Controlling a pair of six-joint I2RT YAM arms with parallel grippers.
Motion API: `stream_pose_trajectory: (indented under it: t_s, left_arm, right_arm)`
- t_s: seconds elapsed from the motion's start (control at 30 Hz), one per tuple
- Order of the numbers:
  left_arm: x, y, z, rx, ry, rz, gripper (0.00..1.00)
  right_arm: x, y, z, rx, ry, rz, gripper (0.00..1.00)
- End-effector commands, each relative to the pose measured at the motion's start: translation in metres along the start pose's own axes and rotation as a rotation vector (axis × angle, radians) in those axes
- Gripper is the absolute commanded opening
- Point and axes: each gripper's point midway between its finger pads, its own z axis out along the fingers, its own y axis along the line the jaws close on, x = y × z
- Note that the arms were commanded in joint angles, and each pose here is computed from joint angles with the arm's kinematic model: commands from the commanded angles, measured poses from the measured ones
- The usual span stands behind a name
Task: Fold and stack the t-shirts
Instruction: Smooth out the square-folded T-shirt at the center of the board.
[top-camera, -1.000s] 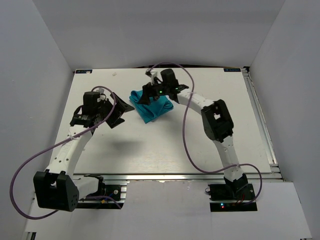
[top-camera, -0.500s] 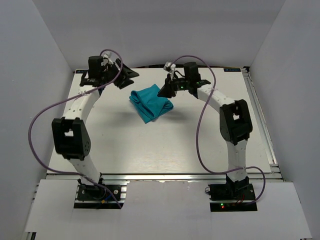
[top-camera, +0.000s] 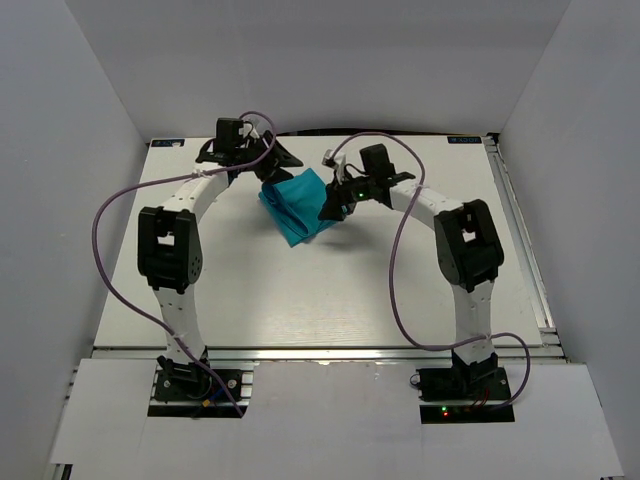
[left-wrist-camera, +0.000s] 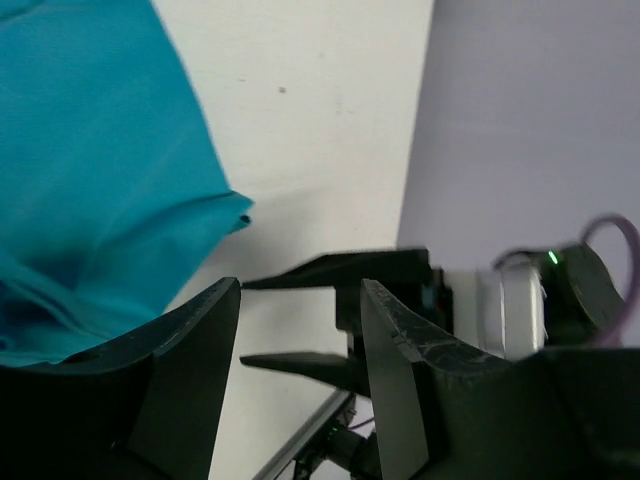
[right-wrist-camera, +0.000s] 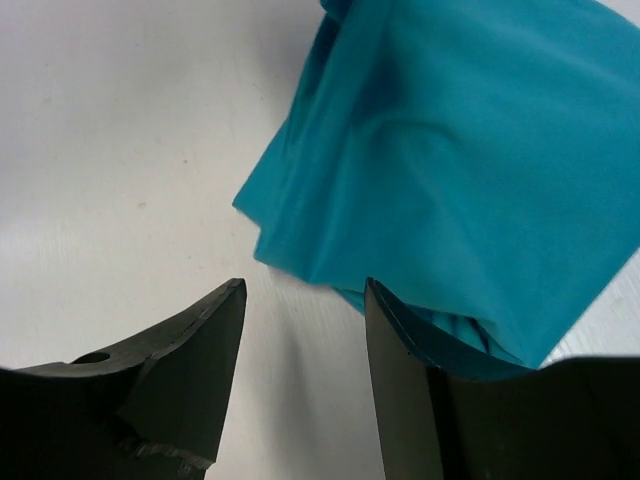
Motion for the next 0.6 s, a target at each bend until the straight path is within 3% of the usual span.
stream_pose_trajectory:
  t_s: [0.0,0.23,0.57]
  left_arm:
    - [-0.015,0.008,-0.008,-0.089,-0.053,0.057,0.62]
    - [-0.02,0.04,-0.006,-0.189,-0.073,0.081,0.62]
    - [-0.01,0.074,0.007,-0.256,0.005,0.113,0.59]
  right_arm:
    - [-0.029,0.024,0.013,0.115,0.019,-0.135,0.57]
    - [-0.033,0.018,0.036,0.321,0.034,-0.095,0.56]
    - [-0.023,0.001,0.048,0.42,0.104,-0.102,0.56]
